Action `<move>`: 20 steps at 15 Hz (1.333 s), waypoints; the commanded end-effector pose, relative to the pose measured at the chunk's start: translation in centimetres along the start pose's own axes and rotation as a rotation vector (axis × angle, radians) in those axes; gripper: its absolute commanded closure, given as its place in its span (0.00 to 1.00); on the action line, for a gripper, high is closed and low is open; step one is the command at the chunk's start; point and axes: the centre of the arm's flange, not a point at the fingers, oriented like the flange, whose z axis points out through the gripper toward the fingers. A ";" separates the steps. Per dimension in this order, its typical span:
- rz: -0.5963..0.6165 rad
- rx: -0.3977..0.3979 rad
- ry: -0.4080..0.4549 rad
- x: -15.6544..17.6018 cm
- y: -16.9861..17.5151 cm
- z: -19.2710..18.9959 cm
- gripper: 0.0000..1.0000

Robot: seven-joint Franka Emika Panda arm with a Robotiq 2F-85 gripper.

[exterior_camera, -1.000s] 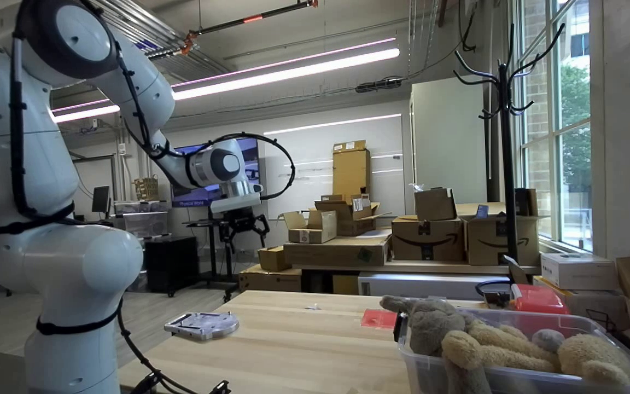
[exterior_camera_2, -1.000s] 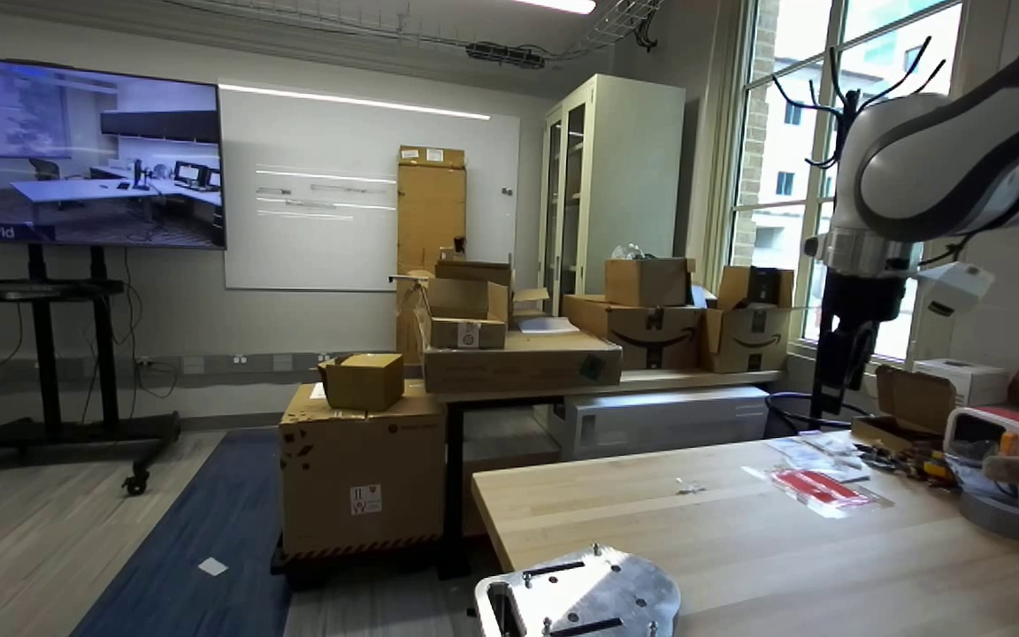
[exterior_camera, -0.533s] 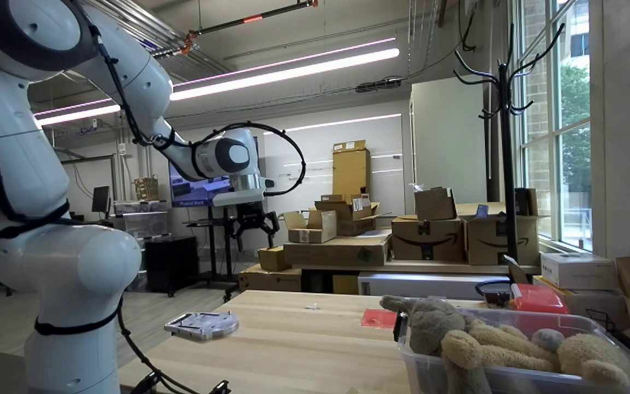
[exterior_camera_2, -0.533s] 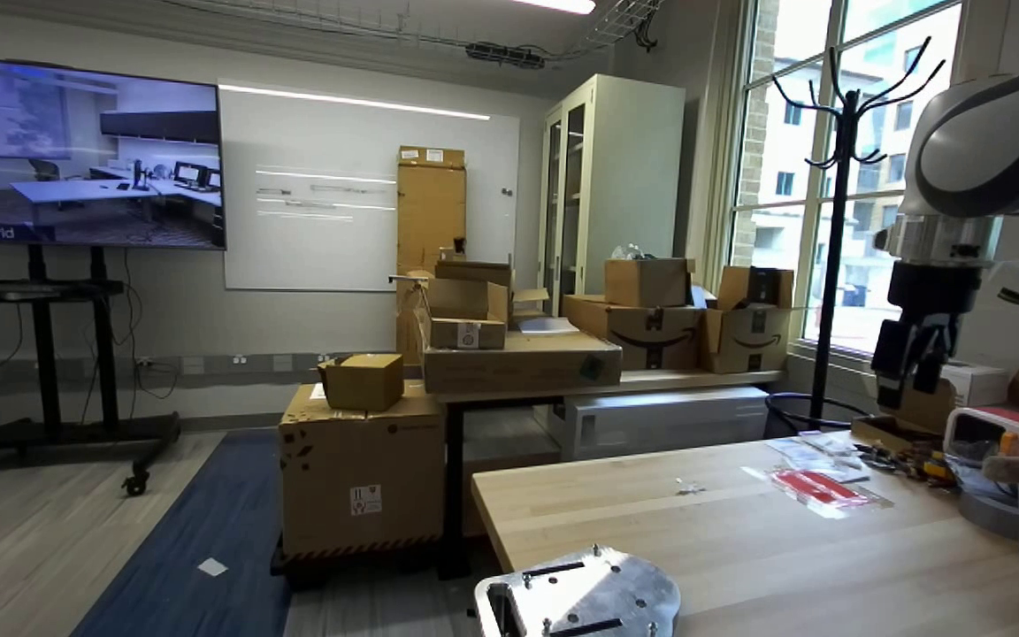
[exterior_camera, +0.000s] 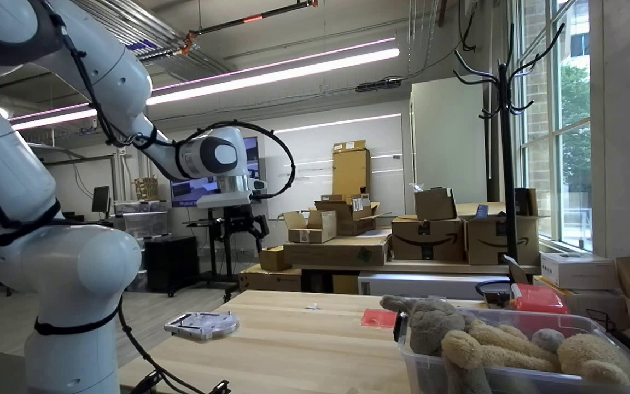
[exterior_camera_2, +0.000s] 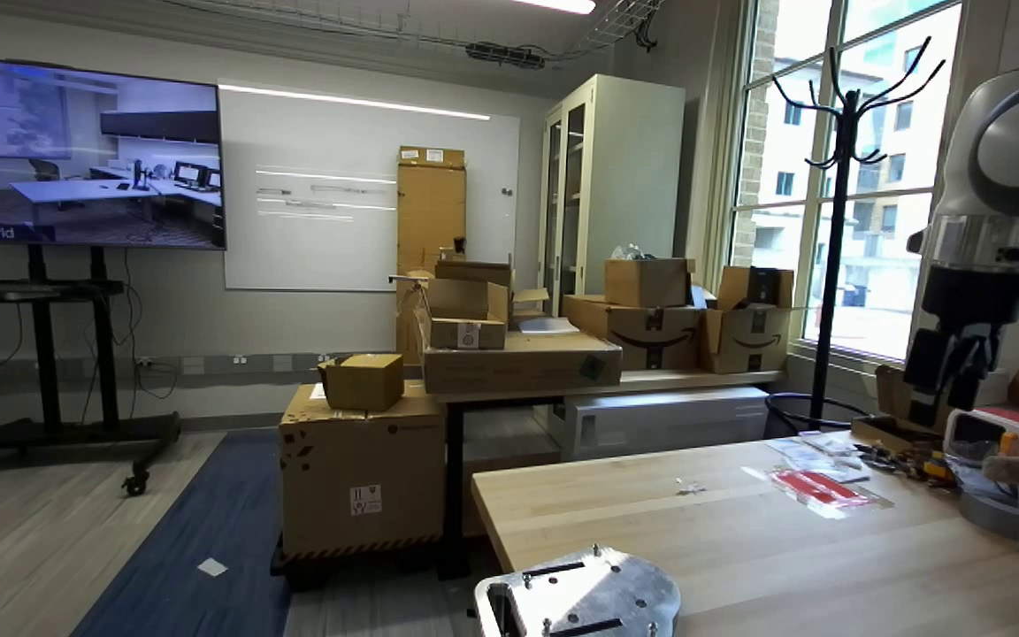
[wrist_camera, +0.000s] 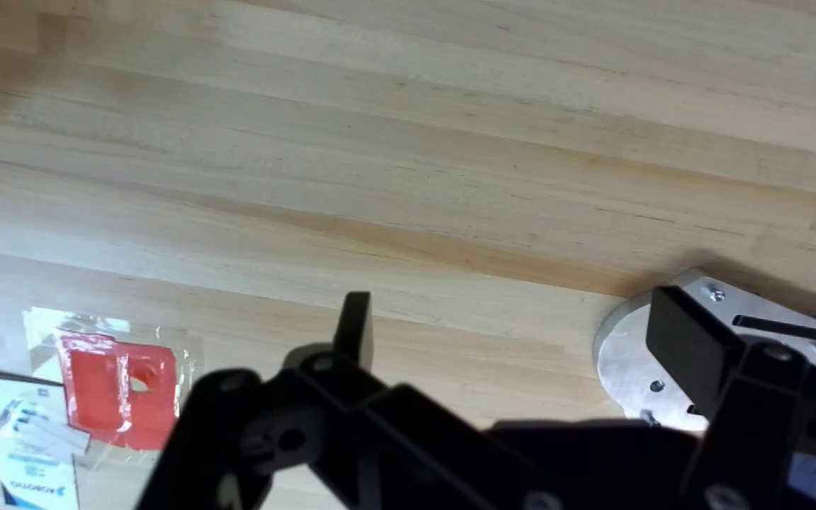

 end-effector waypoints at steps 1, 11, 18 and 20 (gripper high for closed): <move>0.021 0.000 0.007 -2.2 -2.7 -2.0 0.00; 0.109 0.007 0.033 -2.8 -6.1 -3.3 0.00; 0.105 0.009 0.025 -2.1 -5.1 -2.8 0.00; 0.105 0.009 0.024 -2.1 -5.1 -2.8 0.00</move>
